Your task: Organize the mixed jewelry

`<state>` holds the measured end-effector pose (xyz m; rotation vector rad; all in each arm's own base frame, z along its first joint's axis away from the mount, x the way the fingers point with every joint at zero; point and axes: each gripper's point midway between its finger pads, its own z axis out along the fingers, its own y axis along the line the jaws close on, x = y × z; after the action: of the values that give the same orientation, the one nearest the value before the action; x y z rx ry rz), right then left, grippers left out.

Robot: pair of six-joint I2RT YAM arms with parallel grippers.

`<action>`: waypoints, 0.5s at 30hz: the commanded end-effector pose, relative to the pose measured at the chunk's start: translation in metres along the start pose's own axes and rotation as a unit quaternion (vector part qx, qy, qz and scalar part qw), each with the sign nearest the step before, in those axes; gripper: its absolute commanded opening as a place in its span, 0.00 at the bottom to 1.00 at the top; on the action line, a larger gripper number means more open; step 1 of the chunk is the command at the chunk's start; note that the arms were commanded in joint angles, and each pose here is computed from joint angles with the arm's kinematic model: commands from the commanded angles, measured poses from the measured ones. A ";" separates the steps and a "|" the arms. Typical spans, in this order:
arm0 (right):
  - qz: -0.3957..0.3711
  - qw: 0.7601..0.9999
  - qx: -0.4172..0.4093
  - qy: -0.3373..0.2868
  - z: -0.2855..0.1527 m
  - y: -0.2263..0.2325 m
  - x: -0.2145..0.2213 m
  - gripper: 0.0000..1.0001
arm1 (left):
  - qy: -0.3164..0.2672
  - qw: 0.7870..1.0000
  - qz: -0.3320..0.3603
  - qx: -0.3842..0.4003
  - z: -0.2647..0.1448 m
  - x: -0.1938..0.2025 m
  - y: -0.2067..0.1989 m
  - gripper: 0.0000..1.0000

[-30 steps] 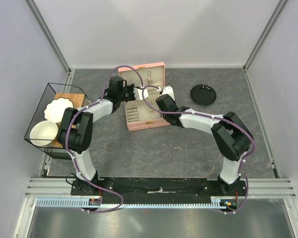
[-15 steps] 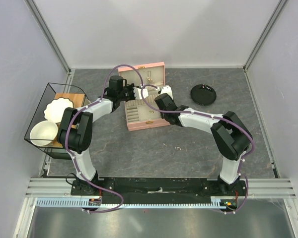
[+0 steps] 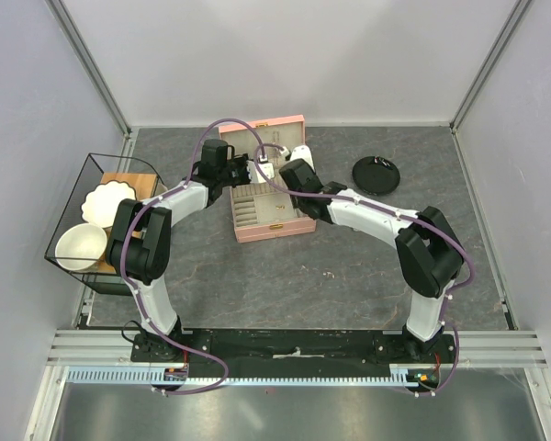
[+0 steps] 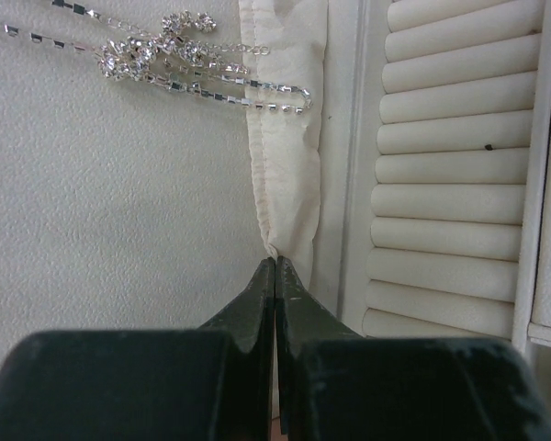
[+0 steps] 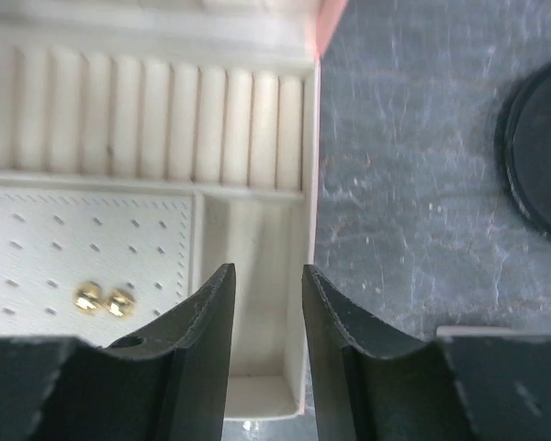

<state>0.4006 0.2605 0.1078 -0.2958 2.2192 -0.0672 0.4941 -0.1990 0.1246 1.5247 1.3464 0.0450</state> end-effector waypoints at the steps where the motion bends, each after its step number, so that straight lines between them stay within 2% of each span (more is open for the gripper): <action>1: 0.043 0.996 -0.008 -0.081 -0.012 0.012 -0.068 0.42 | -0.017 1.000 -0.013 0.001 -0.003 -0.012 0.006 0.02; 7: 0.076 0.991 -0.013 -0.111 -0.005 0.014 -0.094 0.42 | -0.029 0.999 -0.020 -0.002 -0.005 -0.018 0.007 0.02; 15: 0.118 0.983 -0.027 -0.137 0.014 0.011 -0.107 0.44 | -0.047 0.998 -0.038 0.004 -0.007 -0.028 0.006 0.02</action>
<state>0.4496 0.2911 0.1592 -0.1611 2.0558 0.0583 0.4926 -0.2002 0.1249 1.4992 1.3687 0.0167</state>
